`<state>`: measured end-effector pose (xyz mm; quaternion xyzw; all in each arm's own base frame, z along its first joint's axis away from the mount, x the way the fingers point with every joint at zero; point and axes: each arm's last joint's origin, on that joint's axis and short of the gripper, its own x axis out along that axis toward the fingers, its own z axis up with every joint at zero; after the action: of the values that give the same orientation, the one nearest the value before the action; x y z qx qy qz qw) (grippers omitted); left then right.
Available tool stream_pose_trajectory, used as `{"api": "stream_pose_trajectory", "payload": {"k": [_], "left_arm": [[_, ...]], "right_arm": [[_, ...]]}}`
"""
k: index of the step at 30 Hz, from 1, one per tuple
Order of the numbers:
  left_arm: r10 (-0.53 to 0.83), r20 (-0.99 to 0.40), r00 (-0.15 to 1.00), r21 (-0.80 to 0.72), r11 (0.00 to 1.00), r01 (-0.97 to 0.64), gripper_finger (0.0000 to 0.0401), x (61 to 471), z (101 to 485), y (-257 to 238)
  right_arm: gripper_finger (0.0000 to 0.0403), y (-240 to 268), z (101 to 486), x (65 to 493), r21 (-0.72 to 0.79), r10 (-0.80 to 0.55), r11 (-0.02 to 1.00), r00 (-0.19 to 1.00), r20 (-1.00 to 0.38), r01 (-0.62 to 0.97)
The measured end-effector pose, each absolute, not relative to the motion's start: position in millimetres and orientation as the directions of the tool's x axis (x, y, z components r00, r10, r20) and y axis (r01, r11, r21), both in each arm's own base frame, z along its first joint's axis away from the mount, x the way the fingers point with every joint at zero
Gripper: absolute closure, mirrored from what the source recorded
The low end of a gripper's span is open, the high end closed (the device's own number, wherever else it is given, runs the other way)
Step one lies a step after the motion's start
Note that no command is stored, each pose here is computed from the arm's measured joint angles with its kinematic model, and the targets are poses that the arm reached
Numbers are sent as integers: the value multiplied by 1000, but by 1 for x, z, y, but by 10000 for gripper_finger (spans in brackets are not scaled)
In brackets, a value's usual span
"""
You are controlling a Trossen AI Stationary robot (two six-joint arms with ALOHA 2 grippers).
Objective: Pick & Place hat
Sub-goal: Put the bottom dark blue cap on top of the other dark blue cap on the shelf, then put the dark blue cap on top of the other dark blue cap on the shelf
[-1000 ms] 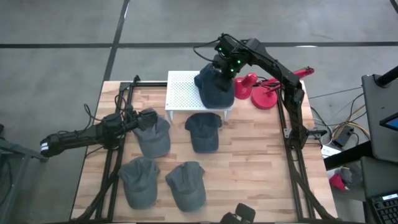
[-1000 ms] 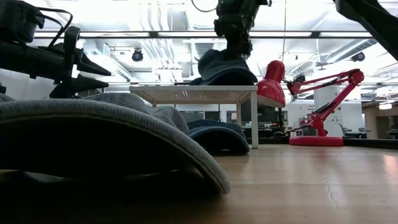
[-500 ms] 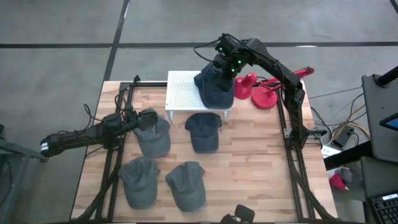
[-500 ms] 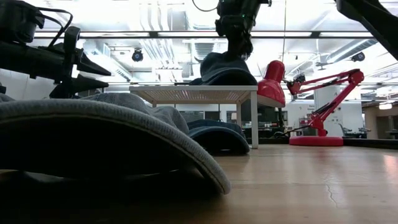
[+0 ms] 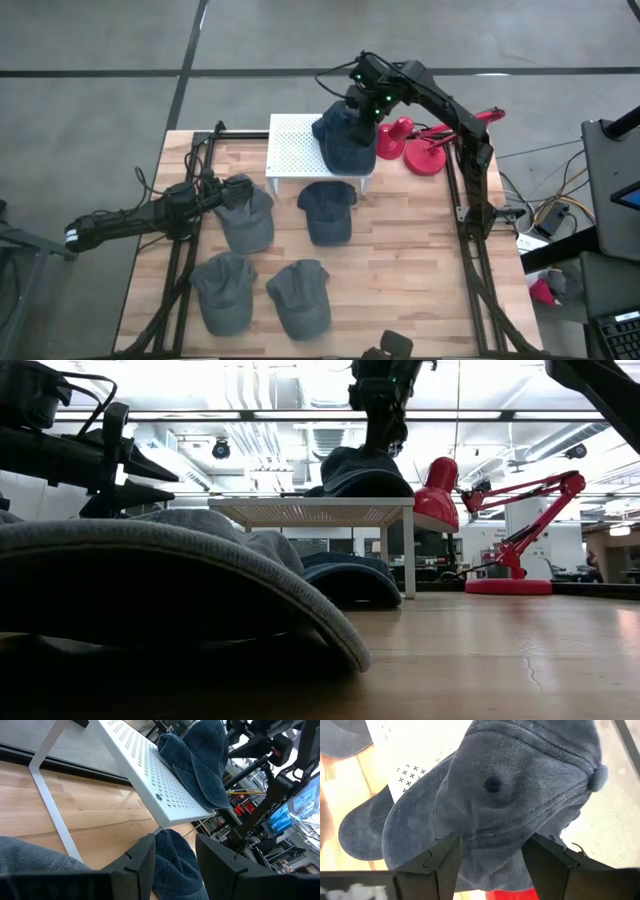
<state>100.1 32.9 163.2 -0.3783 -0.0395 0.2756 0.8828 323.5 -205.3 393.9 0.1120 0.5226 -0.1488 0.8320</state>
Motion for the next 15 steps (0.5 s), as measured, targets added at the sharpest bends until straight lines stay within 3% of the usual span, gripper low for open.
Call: {"api": "stream_pose_trajectory", "payload": {"k": [8, 15], "left_arm": [[516, -139, 845, -690, 562, -457, 259, 100, 163, 33], [516, -138, 845, -690, 562, -456, 259, 100, 163, 33]], "right_arm": [[197, -193, 417, 308, 30, -157, 928, 461, -873, 372], [201, -149, 445, 301, 167, -13, 953, 587, -809, 252]]}}
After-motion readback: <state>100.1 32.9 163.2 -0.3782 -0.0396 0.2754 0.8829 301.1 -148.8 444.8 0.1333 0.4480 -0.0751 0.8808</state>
